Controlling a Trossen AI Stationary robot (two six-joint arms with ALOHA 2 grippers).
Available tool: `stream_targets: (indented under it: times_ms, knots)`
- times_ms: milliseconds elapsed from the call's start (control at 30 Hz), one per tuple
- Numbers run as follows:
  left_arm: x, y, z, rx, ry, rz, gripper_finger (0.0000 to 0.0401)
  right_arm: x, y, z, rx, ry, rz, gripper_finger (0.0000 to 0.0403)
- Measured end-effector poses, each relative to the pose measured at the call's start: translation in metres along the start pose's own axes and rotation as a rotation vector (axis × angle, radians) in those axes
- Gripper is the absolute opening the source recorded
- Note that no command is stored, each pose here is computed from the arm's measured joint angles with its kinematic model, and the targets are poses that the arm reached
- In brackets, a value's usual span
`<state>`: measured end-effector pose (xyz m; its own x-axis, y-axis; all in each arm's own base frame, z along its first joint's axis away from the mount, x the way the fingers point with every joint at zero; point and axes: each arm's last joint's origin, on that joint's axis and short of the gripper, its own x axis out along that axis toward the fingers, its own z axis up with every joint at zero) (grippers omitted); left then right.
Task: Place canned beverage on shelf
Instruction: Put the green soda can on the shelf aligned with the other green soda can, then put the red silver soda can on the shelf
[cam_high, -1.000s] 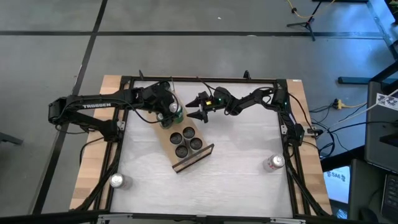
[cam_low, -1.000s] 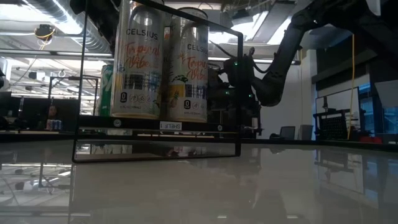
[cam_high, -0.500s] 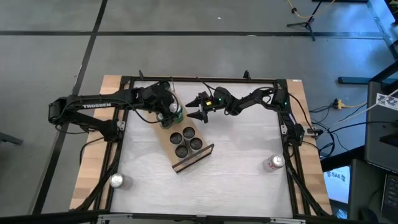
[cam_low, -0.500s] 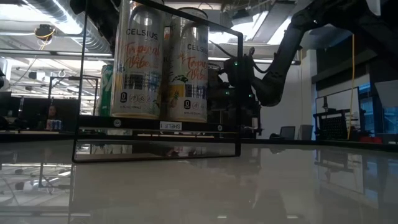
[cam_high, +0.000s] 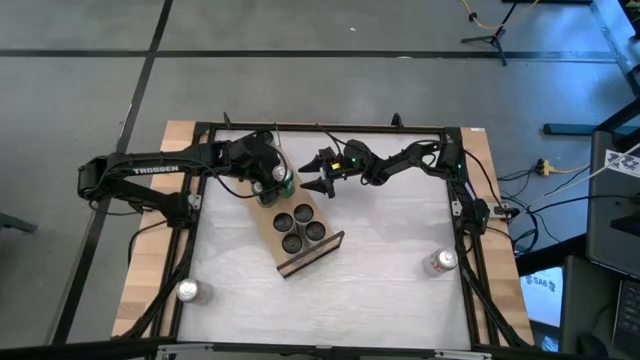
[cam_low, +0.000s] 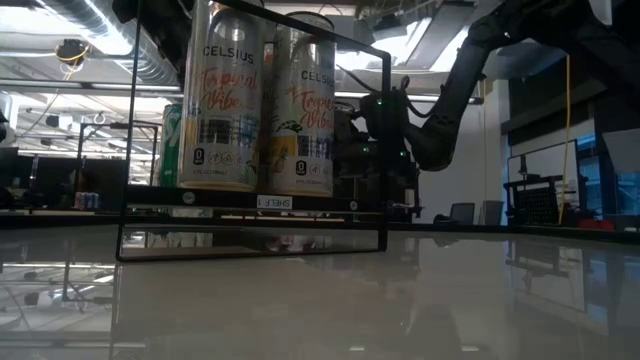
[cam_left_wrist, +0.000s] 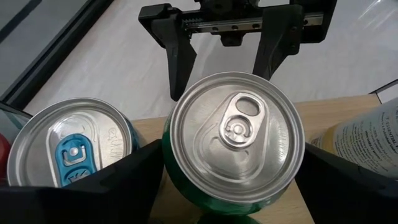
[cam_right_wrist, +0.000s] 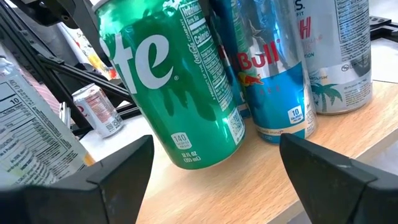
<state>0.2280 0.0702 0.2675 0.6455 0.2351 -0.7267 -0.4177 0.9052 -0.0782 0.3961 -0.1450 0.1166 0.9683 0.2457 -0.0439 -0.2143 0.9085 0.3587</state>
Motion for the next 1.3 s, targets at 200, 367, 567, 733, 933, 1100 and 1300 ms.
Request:
stream_targets:
  times_ms: [200, 367, 567, 733, 933, 1100, 1300]
  knots:
    - [0.000, 0.000, 0.000, 0.000, 0.000, -0.003, 0.0321, 0.000, 0.000, 0.000, 0.000, 0.000, 0.000, 0.0342]
    - [0.000, 0.000, 0.000, 0.000, -0.002, -0.004, 0.0329, 0.000, 0.000, 0.000, 0.000, 0.000, 0.000, 0.0342]
    - [0.000, 0.000, 0.001, 0.000, -0.006, -0.007, 0.0366, 0.000, 0.000, 0.000, 0.000, 0.000, 0.000, 0.0342]
    - [0.000, 0.000, 0.001, 0.000, -0.007, -0.006, 0.0378, 0.000, 0.000, 0.000, 0.000, 0.000, 0.000, 0.0342]
    - [0.000, 0.000, 0.001, -0.001, -0.013, -0.006, 0.0379, 0.000, 0.000, 0.000, 0.000, 0.000, 0.000, 0.0342]
    - [-0.003, -0.001, 0.003, -0.001, -0.034, -0.009, 0.0379, 0.000, 0.000, 0.000, -0.001, -0.001, 0.000, 0.0342]
    - [-0.014, -0.002, 0.006, 0.001, -0.098, -0.028, 0.0379, 0.000, 0.000, 0.002, -0.014, -0.018, 0.005, 0.0342]
